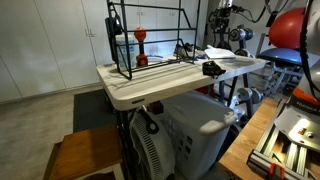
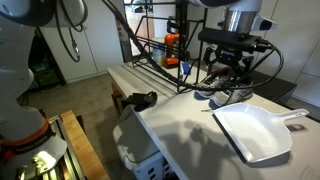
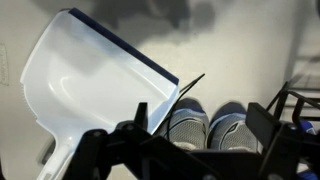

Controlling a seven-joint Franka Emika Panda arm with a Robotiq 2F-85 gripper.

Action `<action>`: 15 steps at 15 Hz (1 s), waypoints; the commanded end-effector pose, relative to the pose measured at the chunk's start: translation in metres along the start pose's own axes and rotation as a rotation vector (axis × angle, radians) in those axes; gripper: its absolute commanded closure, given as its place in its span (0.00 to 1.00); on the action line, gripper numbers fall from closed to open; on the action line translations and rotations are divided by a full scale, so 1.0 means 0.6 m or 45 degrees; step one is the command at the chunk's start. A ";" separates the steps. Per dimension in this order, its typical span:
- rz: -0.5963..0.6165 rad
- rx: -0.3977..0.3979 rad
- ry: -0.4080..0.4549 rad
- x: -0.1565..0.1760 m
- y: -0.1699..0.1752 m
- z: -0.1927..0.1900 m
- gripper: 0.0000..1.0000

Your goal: Pick up the sneakers and move them forward on the table

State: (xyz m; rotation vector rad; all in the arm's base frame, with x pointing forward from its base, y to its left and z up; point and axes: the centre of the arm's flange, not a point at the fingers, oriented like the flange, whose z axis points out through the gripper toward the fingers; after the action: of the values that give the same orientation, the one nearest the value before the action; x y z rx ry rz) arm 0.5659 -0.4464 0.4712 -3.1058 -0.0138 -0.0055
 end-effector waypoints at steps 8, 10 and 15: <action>0.346 -0.168 0.164 -0.115 -0.203 -0.047 0.00; 0.364 -0.276 0.164 -0.115 -0.238 -0.051 0.00; 0.384 -0.482 -0.004 -0.129 -0.356 -0.028 0.00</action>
State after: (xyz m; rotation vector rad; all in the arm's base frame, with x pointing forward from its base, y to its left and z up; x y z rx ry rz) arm 0.5250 -0.2946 0.5153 -3.3730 0.4757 -0.1319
